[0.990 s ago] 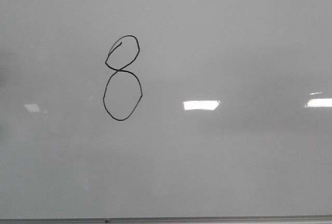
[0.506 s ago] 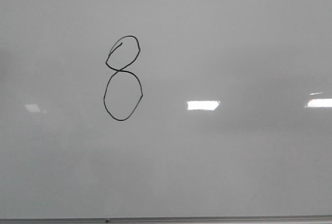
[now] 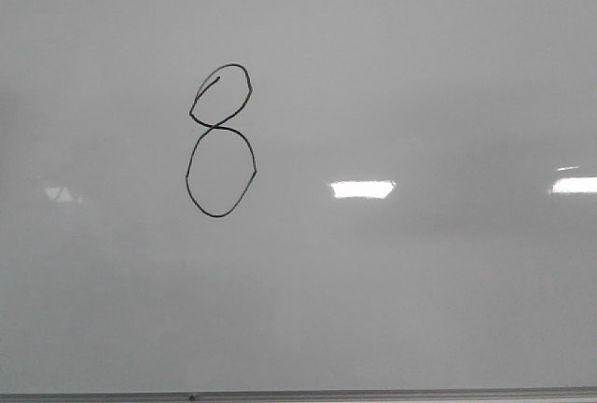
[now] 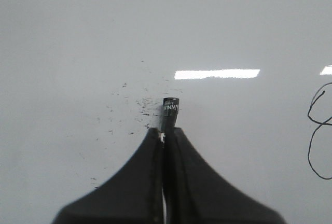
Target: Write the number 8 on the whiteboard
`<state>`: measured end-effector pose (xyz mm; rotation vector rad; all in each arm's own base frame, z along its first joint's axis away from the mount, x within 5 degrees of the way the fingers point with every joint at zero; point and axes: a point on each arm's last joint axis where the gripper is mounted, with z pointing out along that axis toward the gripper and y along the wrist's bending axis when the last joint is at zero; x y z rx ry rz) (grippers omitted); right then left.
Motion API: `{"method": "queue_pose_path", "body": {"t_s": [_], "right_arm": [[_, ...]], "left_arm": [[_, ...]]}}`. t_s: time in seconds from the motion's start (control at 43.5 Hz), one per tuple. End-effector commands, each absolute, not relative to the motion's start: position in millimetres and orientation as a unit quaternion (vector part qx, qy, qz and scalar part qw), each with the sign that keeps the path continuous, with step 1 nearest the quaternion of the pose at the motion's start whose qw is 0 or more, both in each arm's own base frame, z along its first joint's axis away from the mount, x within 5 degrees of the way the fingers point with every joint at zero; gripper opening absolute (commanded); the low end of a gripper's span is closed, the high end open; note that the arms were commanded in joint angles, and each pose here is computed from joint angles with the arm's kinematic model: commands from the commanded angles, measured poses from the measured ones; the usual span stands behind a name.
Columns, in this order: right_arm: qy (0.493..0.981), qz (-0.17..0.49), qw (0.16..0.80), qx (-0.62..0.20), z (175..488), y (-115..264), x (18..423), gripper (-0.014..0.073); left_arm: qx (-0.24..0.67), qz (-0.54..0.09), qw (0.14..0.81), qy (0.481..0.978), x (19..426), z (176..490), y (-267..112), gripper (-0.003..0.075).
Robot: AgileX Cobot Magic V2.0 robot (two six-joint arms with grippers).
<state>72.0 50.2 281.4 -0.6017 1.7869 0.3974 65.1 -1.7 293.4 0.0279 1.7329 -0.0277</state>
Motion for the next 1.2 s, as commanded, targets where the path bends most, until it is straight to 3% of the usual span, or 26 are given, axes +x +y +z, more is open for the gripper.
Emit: {"method": "queue_pose_path", "body": {"t_s": [0.0, 0.782, 0.921, 1.174], "right_arm": [[0.748, 0.169, 0.598, -0.231, 294, 48, 75, -0.0069], [0.748, 0.169, 0.598, -0.231, 294, 48, 75, -0.0069], [0.748, 0.169, 0.598, -0.231, 294, 48, 75, -0.0069], [0.748, 0.169, 0.598, -0.231, 294, 48, 75, -0.0069]], "left_arm": [[0.011, -0.024, 0.684, 0.729, 65, 309, -3, -0.002], [0.011, -0.024, 0.684, 0.729, 66, 308, -3, -0.002], [0.006, -0.021, 0.708, 0.706, 60, 296, -2, -0.0021], [-0.008, -0.024, 0.719, 0.695, 47, 247, -2, -0.002]]}}
